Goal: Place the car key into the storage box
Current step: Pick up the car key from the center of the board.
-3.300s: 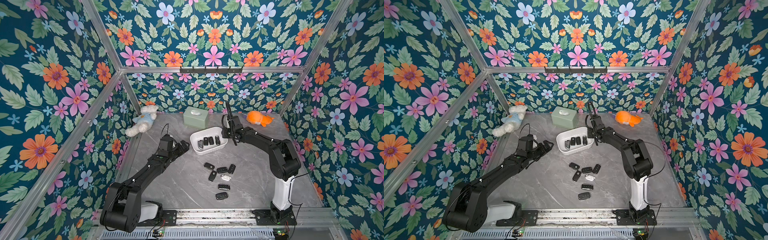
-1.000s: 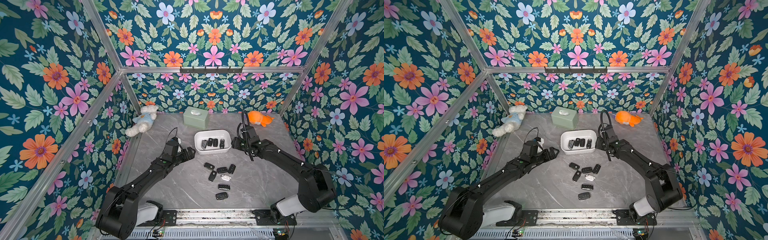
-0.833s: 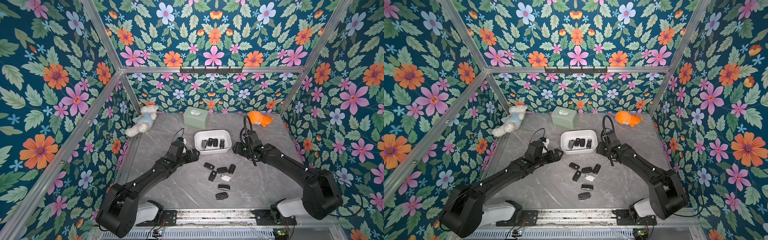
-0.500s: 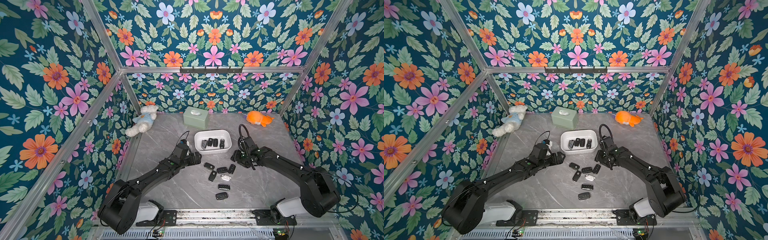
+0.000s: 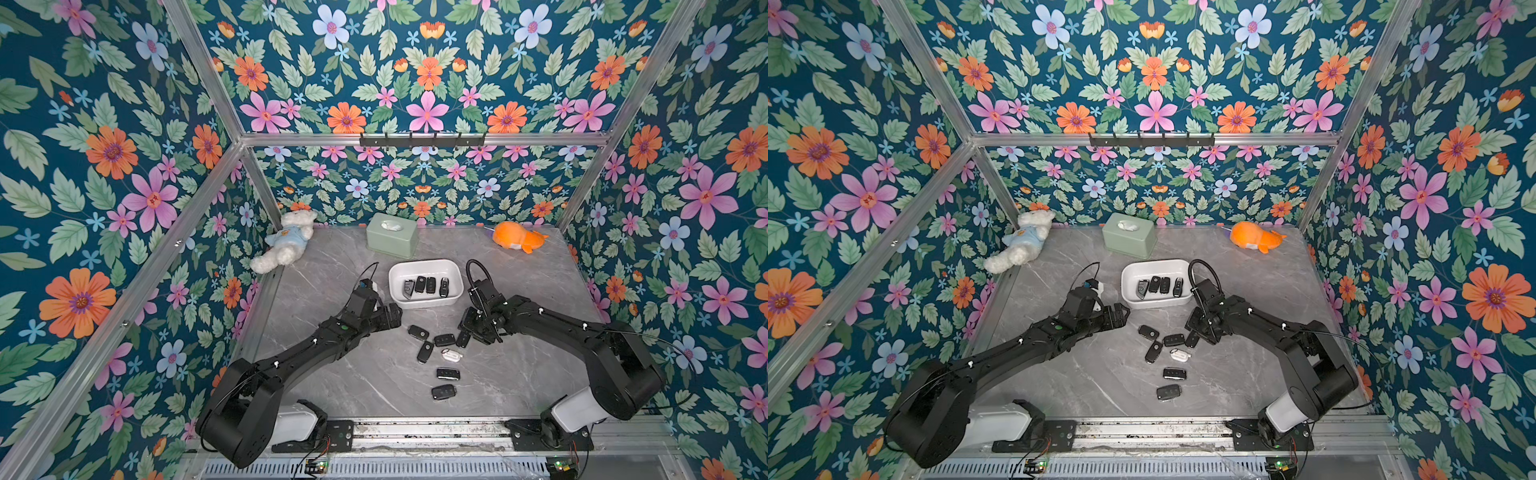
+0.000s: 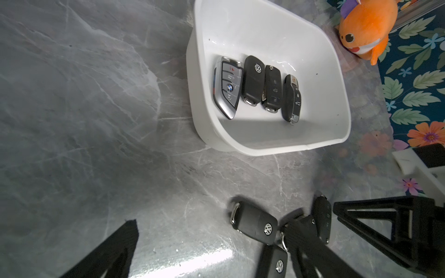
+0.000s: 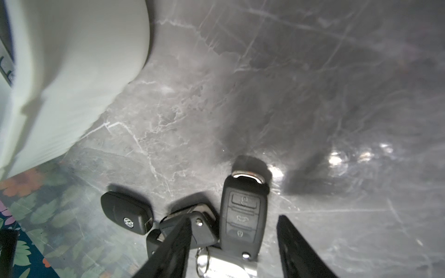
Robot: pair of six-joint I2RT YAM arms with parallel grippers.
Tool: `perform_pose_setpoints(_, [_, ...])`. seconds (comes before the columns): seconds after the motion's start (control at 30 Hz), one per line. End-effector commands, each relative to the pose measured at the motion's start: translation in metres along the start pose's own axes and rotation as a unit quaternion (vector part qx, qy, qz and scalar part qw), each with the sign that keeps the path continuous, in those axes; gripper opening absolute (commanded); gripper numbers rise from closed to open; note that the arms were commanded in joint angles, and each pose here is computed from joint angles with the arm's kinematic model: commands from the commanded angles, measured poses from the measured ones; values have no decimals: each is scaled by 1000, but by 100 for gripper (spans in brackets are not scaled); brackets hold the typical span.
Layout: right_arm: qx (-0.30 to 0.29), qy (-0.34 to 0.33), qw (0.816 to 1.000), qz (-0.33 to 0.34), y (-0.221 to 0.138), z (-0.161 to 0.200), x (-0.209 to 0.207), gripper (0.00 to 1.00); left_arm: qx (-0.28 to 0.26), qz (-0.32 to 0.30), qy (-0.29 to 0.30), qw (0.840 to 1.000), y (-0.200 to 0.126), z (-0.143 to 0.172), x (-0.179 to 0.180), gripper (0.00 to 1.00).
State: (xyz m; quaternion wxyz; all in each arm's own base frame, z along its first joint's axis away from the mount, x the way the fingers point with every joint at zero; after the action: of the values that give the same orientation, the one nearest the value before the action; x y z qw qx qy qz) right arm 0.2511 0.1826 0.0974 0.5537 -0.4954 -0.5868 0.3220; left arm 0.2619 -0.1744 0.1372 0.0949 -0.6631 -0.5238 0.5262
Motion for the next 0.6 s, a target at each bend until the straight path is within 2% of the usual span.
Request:
perform_pose_setpoints(0.0, [9, 5, 1000, 26, 4, 4, -4, 59, -9, -6, -2, 1000, -1, -2, 2, 99])
perform_pose_setpoints(0.27, [17, 0, 999, 44, 14, 10, -4, 58, -12, -11, -3, 1000, -1, -2, 4, 99])
perform_pose_setpoints(0.53, [17, -15, 997, 69, 19, 10, -3, 51, -16, -14, -6, 1000, -2, -2, 6, 99])
perform_pose_setpoints(0.57, [28, -17, 996, 88, 28, 13, -6, 50, -16, -14, -6, 1000, -3, -2, 6, 99])
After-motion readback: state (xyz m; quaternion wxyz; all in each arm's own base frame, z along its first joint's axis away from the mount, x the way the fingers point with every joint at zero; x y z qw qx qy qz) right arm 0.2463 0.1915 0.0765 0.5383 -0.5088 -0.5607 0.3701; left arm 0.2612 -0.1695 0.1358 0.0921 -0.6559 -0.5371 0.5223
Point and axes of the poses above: each gripper's point midway between its finger pads, its own y axis out along the fingers, its own x axis along the line the jaws close on, z = x × y, the point moved 6 cm from there along -y, back along the fingers, and after that the axes turned 15 degrees about -y, right-handed, at the moved point
